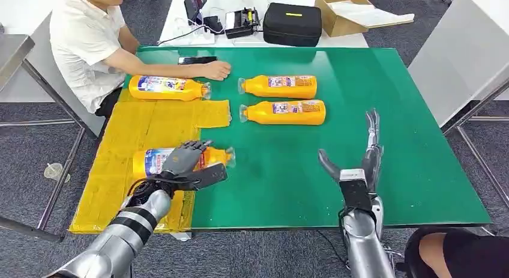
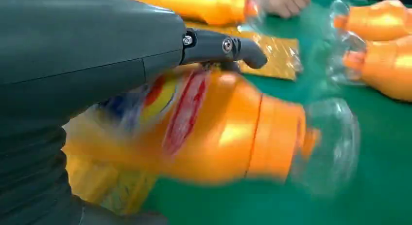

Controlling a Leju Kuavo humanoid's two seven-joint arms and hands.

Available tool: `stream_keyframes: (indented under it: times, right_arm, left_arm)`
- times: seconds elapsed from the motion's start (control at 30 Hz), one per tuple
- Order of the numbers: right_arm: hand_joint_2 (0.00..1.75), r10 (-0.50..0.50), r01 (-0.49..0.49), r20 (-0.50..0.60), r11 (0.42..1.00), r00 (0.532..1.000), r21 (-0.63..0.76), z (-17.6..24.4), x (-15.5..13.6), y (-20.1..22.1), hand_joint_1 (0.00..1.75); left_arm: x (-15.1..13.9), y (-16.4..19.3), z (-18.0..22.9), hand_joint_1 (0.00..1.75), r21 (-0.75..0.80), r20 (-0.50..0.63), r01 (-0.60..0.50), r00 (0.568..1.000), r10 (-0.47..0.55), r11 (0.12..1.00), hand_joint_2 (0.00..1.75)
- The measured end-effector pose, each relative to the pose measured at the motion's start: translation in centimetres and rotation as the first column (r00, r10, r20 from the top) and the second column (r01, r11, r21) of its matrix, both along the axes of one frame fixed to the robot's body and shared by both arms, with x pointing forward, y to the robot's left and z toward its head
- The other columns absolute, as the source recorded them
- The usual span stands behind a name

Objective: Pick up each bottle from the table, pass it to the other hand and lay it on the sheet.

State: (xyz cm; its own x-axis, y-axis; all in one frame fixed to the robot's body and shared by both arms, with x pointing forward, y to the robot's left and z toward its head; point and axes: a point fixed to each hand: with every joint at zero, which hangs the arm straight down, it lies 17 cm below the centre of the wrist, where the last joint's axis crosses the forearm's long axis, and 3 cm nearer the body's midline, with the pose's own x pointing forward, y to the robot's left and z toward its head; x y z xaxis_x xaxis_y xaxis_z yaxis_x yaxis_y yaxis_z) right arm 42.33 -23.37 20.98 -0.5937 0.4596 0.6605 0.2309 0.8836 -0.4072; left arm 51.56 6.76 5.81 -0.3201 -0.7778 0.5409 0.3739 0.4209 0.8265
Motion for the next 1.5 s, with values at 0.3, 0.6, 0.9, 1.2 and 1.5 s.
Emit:
stream_keyframes:
  times: [0.3,0.6,0.9,1.2,1.5]
  right_arm:
    - [1.75,0.016,-0.015,-0.026,1.000,1.000,0.020,-0.8,0.7,0.1,0.00]
    - [1.75,0.018,-0.017,-0.045,0.999,0.999,0.036,-1.5,0.9,0.0,0.00]
    - [1.75,-0.038,0.038,-0.026,0.999,0.999,0.021,-1.4,0.7,-0.8,0.00]
    - [1.75,0.128,-0.117,-0.093,0.986,0.987,0.122,-2.8,-1.3,1.4,0.00]
    - [0.00,0.126,-0.059,-0.279,0.970,0.952,0.235,-5.9,-0.4,2.0,0.00]
  left_arm:
    - [0.2,0.5,-0.5,0.00,-0.021,-0.037,0.001,0.999,-0.002,1.000,1.75]
    - [0.2,0.7,-0.7,0.00,-0.032,-0.031,-0.005,1.000,0.004,0.999,1.75]
    - [0.2,-0.5,2.9,0.00,-0.151,0.117,-0.020,0.992,0.038,0.988,1.75]
    - [-4.8,-5.9,11.1,0.00,-0.485,0.257,0.085,0.965,0.049,0.871,1.75]
    - [-7.9,-6.5,14.1,0.00,-0.682,0.213,0.123,0.976,0.034,0.721,1.75]
